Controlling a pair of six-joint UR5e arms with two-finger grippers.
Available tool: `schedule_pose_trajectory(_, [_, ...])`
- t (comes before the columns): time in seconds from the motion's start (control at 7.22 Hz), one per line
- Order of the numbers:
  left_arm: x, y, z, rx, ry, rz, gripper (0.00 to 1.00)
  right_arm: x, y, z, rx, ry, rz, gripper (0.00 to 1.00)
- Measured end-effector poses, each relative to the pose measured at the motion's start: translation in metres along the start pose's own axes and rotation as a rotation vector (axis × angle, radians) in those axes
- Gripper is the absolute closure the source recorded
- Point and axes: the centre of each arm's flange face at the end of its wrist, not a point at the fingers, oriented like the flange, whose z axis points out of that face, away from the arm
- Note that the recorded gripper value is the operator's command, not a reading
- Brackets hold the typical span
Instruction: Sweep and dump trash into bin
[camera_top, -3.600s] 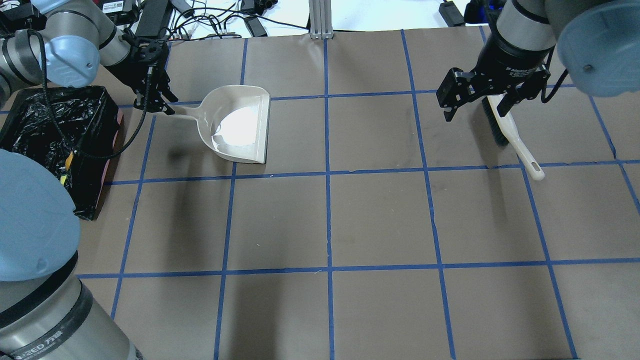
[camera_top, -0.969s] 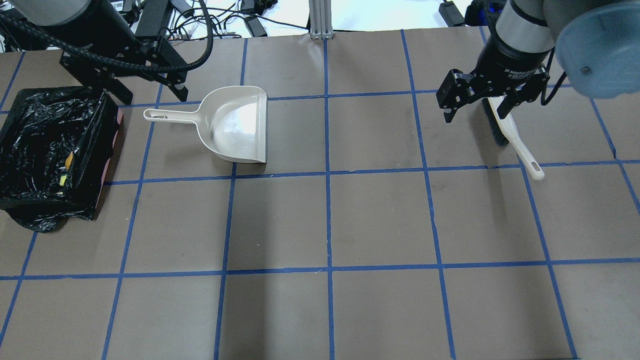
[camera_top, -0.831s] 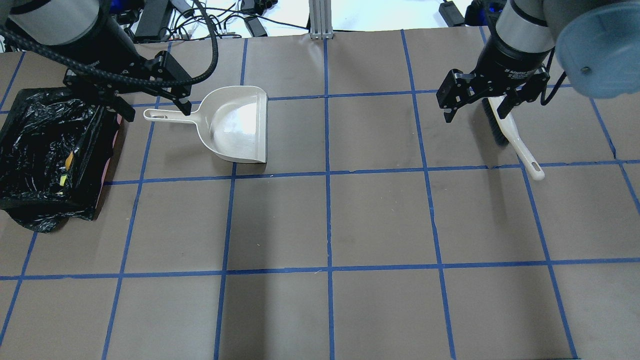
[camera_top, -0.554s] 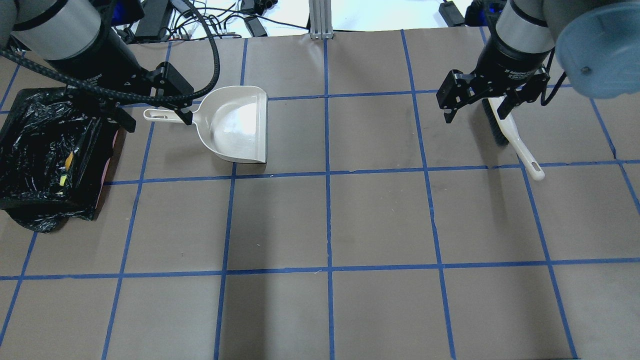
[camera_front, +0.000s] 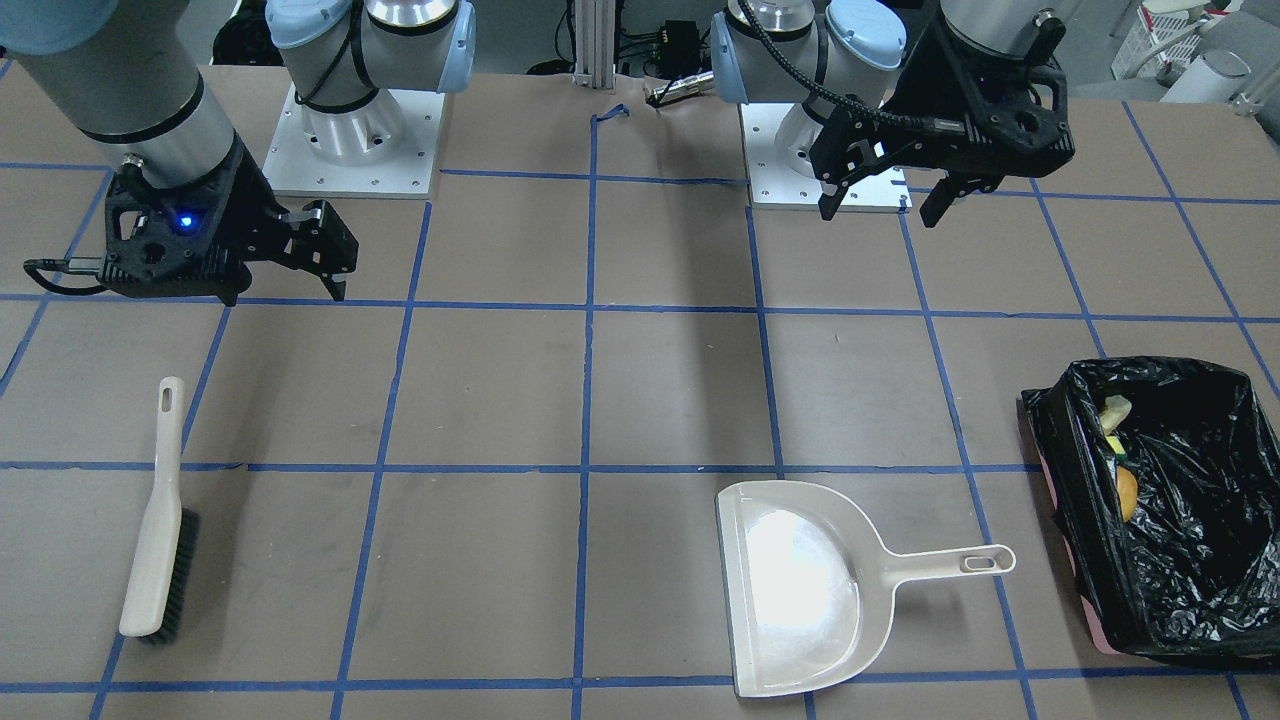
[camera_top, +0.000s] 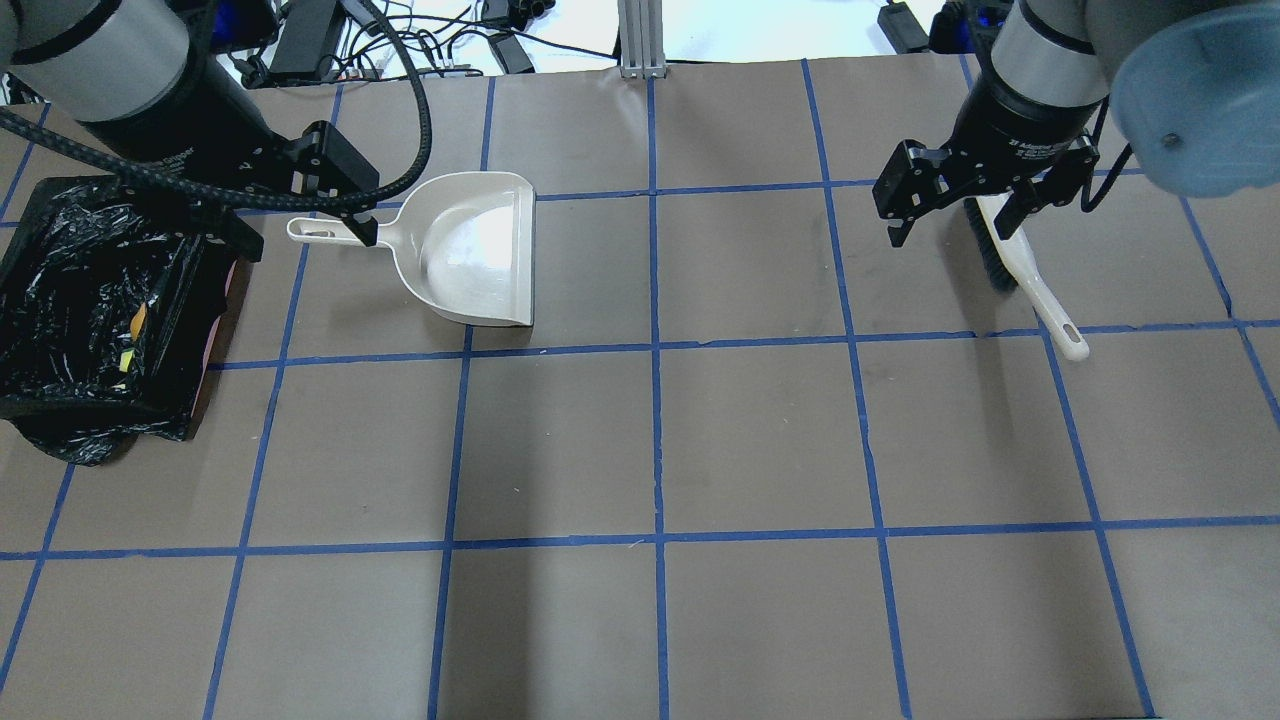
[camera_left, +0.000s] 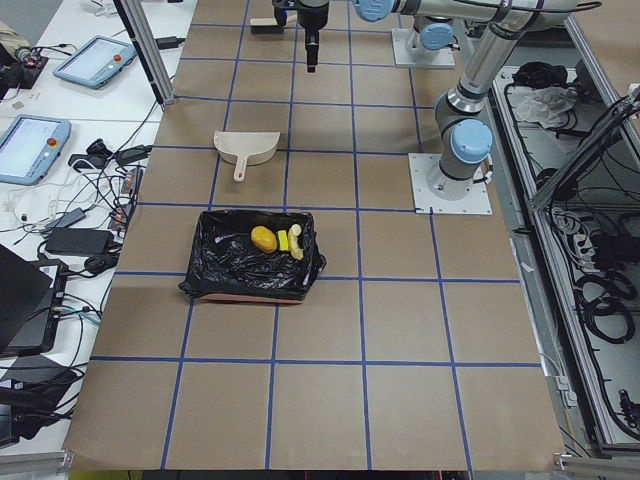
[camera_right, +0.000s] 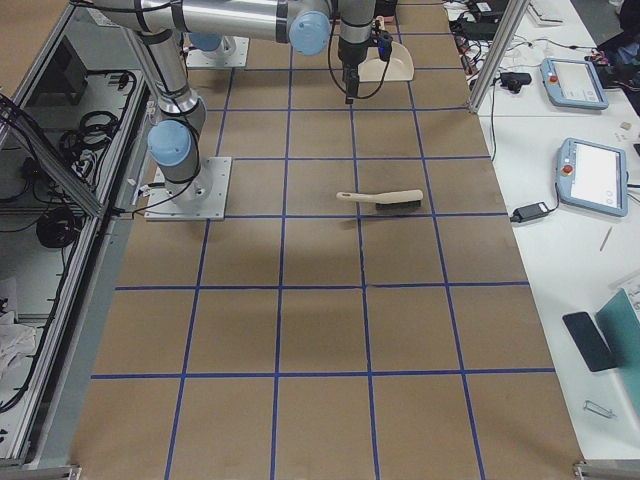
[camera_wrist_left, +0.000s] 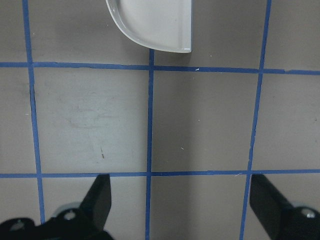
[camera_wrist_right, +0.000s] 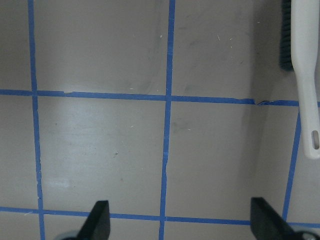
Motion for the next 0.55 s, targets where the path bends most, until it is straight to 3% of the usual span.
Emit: schedule_pose_trajectory(0.55, [-0.0028, 0.0079, 0.0027, -0.011, -0.019, 0.000, 0.00, 0.0003, 0.0000, 0.0006, -0.002, -0.001, 0.001, 0.00])
